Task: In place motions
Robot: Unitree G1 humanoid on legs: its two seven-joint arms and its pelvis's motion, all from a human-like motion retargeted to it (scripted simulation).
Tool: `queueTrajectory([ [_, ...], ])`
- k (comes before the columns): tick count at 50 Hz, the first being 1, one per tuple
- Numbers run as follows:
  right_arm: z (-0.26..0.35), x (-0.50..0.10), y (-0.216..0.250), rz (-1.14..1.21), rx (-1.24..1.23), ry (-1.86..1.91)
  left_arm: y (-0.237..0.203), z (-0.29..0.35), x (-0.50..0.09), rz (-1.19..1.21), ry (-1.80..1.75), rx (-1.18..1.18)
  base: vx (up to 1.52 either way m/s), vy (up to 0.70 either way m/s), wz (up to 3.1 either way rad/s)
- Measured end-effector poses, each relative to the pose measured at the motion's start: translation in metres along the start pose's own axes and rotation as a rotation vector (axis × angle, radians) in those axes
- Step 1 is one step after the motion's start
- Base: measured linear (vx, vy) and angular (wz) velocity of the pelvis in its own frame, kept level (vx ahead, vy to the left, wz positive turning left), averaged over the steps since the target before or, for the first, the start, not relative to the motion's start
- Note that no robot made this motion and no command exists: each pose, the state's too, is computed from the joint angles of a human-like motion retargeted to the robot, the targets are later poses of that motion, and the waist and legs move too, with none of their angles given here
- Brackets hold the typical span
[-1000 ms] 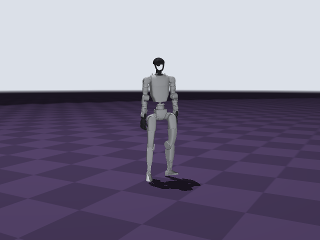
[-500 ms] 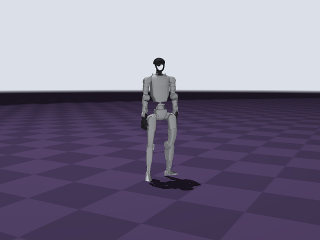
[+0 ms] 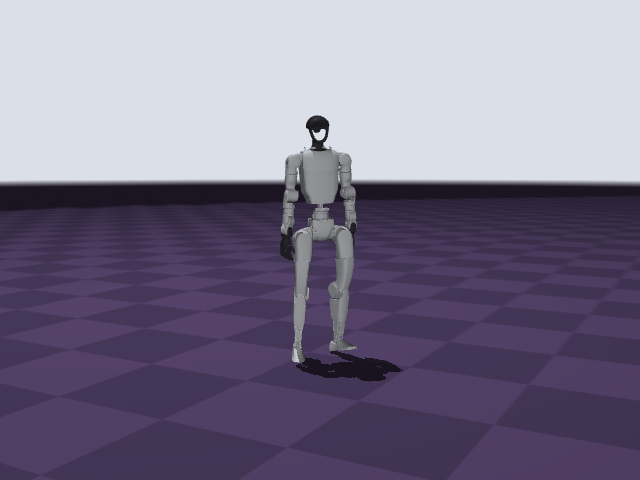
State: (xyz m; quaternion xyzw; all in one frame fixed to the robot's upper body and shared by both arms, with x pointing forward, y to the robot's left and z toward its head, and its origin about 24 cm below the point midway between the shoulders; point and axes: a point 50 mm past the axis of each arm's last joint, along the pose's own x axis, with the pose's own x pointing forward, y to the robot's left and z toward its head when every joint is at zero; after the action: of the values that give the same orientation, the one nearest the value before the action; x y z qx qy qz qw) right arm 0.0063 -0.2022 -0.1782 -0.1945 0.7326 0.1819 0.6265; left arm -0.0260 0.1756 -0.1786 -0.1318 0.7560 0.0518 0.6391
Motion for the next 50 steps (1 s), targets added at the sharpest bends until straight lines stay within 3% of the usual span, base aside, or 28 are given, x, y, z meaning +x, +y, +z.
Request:
queueTrajectory([
  [23,0.006,-0.001,-0.005,-0.032,0.032,-0.027,0.001,0.017,-0.002,-0.005,-0.049,0.02,-0.14,-0.08,-0.1],
  [50,-0.036,-0.005,-0.028,-0.084,0.113,0.107,0.009,-0.005,0.0,0.039,-0.017,0.072,-0.12,-0.04,-0.06],
])
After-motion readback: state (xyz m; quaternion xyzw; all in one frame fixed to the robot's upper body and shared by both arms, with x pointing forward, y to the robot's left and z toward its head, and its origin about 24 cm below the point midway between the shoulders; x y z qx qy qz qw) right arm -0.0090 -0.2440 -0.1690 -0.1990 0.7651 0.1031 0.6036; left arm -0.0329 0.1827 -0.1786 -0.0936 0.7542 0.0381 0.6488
